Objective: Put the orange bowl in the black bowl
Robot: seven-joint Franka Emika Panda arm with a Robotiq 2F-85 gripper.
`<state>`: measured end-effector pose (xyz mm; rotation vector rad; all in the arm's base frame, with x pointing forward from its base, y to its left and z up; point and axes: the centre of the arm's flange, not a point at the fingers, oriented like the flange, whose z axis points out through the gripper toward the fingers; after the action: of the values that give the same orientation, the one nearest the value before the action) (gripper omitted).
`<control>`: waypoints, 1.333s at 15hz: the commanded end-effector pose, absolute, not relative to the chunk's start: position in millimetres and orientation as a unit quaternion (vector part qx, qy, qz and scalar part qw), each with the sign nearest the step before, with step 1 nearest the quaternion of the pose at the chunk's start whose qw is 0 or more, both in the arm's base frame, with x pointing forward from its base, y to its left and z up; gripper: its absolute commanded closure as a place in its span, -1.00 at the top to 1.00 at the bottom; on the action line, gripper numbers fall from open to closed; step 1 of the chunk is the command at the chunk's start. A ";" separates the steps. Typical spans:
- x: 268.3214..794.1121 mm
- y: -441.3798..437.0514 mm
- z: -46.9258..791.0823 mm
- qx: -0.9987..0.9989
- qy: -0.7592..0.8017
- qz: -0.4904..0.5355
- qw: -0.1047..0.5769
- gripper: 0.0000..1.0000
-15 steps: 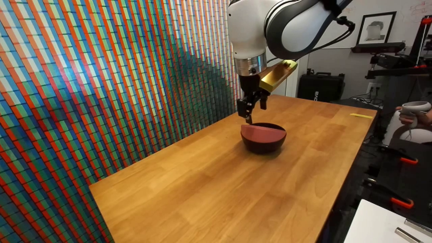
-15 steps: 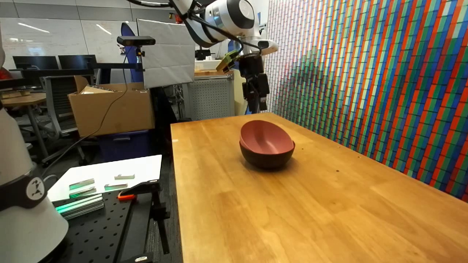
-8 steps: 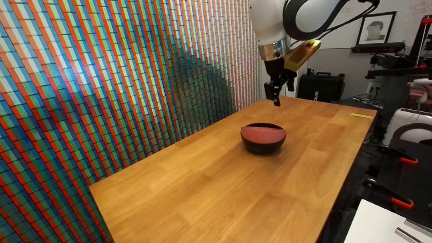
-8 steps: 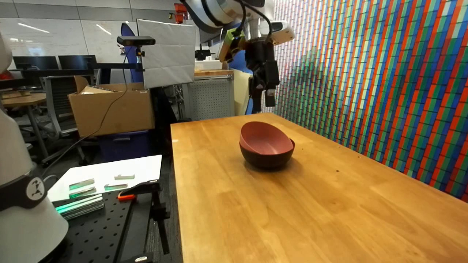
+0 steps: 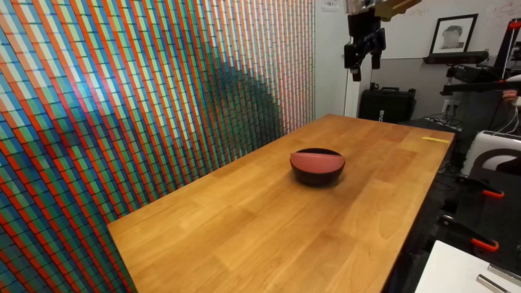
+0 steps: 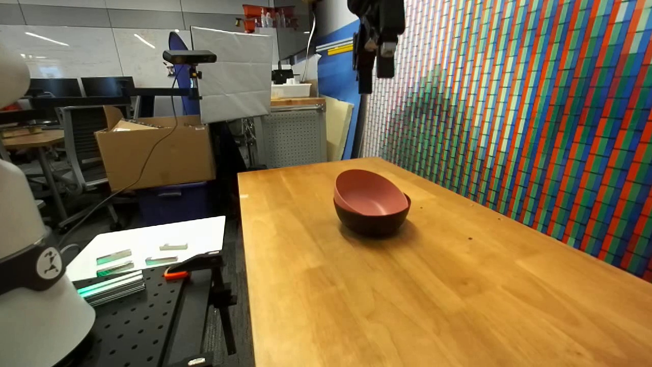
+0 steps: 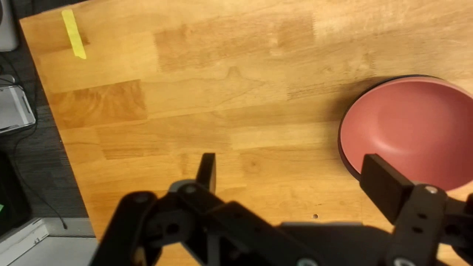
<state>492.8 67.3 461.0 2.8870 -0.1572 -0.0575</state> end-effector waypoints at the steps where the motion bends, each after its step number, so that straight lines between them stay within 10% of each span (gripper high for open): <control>1: 472.9 45.0 501.3 0.993 -0.050 -0.038 0.095 1.00; 20: 456.6 13.7 516.5 0.994 -0.055 -0.067 0.063 1.00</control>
<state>456.6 13.7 516.5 3.0044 -0.1670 -0.2022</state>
